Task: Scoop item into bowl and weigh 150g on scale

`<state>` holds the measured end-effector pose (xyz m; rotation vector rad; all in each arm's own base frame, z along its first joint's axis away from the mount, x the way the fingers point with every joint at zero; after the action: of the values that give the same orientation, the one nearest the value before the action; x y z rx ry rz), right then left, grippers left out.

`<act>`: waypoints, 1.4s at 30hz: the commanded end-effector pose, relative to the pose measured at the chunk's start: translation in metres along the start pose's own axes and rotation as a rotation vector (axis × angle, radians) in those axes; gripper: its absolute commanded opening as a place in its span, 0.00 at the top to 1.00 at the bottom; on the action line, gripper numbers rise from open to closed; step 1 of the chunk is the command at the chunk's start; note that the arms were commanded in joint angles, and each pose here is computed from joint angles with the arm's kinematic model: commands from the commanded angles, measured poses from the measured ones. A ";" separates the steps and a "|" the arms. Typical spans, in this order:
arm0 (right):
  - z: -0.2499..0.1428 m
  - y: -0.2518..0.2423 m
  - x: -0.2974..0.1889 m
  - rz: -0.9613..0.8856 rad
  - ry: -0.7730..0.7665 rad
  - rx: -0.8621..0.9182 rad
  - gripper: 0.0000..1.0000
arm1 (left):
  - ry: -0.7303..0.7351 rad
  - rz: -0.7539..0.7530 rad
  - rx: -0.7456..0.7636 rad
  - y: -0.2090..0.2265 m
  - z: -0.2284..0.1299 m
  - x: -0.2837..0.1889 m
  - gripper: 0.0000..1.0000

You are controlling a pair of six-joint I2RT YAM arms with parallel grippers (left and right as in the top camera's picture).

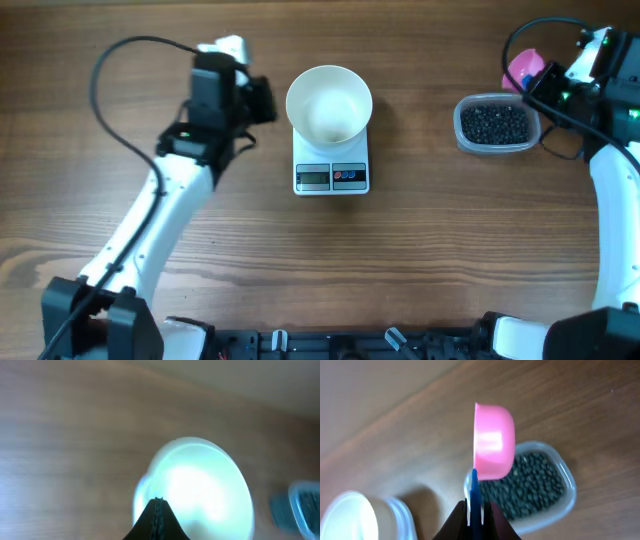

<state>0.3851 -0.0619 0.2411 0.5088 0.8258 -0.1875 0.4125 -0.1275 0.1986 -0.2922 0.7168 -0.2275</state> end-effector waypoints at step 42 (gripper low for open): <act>-0.016 0.020 -0.026 0.134 0.061 -0.229 0.96 | 0.168 -0.325 0.698 -0.004 -0.157 -0.044 0.95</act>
<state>0.3625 -0.0377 0.2433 0.3689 0.9054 0.0193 0.2721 -0.1450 0.1138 0.2167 0.7449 -0.7814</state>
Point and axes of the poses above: each gripper's point midway between its finger pads, its own x axis out along the fingers, its own y axis along the line the jaws close on, z = x × y, the point moved 2 cm from there along -x, back along the fingers, and after that the axes turned 3 degrees about x, right-handed, at the moved point
